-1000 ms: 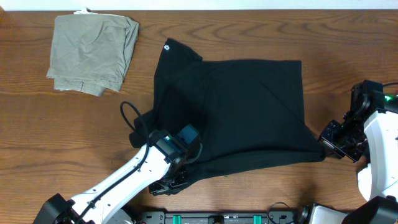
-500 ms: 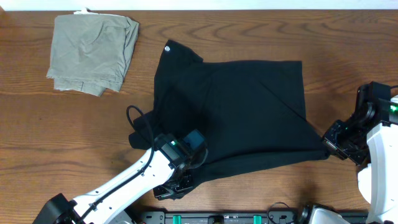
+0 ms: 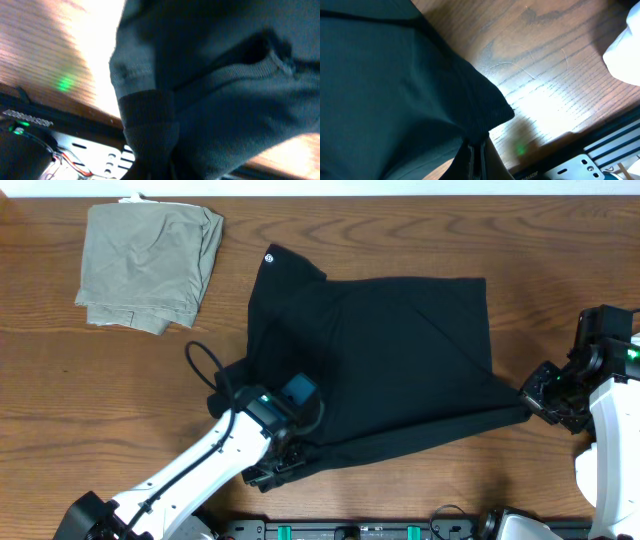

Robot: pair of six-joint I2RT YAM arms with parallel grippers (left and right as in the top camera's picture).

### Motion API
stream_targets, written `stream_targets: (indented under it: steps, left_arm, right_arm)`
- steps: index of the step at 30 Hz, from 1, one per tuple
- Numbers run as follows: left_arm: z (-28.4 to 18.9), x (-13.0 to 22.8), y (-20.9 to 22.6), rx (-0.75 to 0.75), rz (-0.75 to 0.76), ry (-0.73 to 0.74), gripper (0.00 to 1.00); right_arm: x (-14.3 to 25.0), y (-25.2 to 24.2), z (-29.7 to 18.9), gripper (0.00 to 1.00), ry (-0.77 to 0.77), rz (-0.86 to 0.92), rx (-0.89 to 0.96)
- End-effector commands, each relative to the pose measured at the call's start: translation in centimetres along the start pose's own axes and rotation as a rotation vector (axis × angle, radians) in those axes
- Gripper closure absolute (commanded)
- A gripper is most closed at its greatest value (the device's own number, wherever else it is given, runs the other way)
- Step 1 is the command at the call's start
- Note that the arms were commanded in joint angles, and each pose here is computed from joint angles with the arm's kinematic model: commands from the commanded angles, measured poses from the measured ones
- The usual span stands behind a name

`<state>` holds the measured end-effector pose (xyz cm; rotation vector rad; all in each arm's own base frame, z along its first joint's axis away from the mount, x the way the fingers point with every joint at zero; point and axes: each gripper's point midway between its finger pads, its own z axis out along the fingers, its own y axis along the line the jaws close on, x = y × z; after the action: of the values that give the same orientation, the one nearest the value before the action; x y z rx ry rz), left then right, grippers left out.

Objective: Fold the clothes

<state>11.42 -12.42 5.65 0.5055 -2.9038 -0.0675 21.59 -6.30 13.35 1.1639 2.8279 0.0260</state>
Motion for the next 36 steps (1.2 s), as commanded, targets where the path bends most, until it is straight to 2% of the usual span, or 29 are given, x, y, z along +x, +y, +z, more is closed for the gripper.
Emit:
stream_targets:
  steps: [1,15,26,36]
  left_arm:
    - [-0.2,-1.4,0.9,-0.019,-0.004,-0.048,0.94]
    - [-3.2,-5.6,0.4,0.013,0.036,-0.186,0.94]
    - [-5.1,-9.1,-4.1,0.164,0.203,-0.361,0.94]
    - [-6.7,-13.1,-2.3,0.048,0.144,-0.567,0.94]
  right_arm:
    - [-0.1,0.0,-0.1,0.98,-0.012,0.014,-0.002]
    - [1.8,-1.0,3.7,0.98,0.049,0.037,0.033]
    - [0.6,-1.4,3.9,0.99,-0.014,0.107,0.061]
    - [-1.2,-2.6,3.7,0.99,-0.112,0.213,0.126]
